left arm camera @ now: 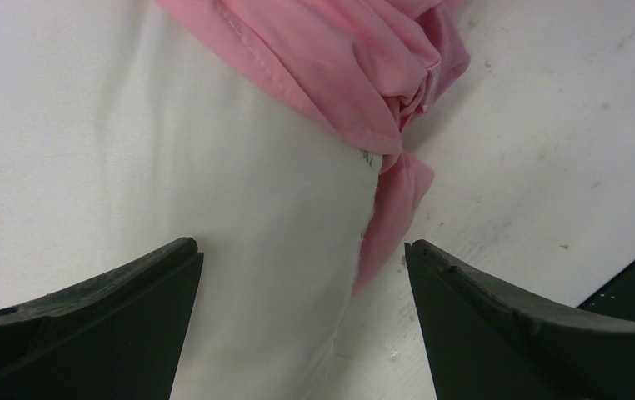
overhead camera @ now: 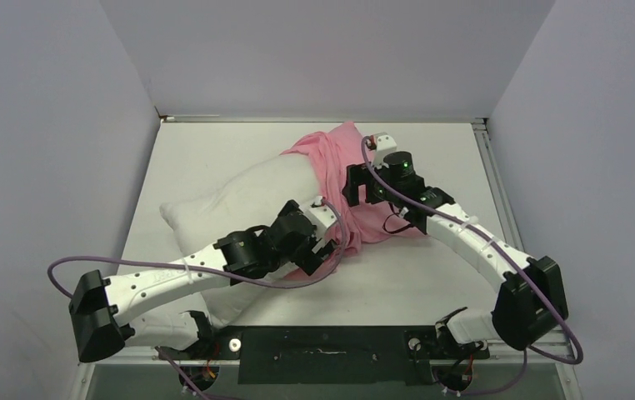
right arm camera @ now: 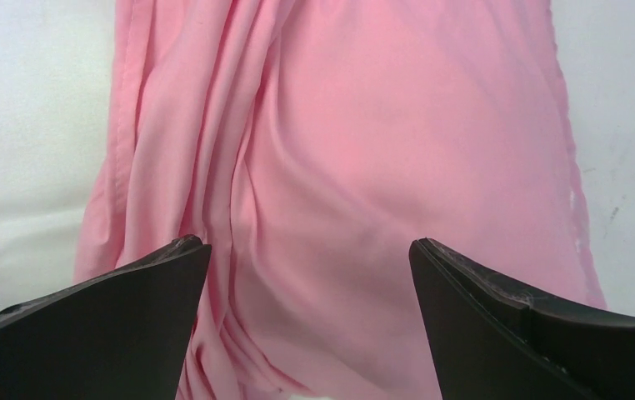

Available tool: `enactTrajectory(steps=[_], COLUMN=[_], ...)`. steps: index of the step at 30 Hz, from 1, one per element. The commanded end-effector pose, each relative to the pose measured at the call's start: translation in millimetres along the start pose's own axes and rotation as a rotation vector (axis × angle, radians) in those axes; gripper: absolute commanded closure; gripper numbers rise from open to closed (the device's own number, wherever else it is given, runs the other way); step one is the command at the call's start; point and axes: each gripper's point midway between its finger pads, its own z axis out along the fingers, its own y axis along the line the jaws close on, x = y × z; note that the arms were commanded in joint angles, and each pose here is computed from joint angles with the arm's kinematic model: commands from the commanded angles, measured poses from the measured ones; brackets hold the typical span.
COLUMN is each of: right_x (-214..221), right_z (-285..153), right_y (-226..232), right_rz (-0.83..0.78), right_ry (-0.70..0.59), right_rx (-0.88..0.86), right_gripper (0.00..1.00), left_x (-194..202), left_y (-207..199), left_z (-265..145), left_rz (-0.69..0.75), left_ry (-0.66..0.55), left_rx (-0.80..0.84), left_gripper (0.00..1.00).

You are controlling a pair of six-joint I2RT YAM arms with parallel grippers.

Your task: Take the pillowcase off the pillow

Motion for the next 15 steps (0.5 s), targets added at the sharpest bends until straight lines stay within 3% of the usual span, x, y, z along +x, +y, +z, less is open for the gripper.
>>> enactTrajectory(steps=[1,10,13,15], right_x=[-9.0,42.4,61.8,73.6], right_z=[-34.8,-68.3,-70.7,-69.2], right_y=[-5.6,1.7,13.3,21.9], right_rz=[0.003,0.022,0.023,0.029], right_ry=[-0.071,0.023,0.065,0.09], right_rx=[0.047,-0.013,-0.09,-0.144], right_gripper=[0.07,0.08,0.08,0.08], left_x=[-0.7,26.8,30.6,30.6], left_y=[8.9,29.6,34.5,36.9], left_z=[16.4,47.1,54.1,57.0], left_rz=[0.023,-0.028,-0.062,-0.089], left_ry=[0.017,0.103,0.111,0.106], left_rx=[-0.098,-0.245,-0.244,-0.227], left_gripper=[0.03,0.05,0.15,0.29])
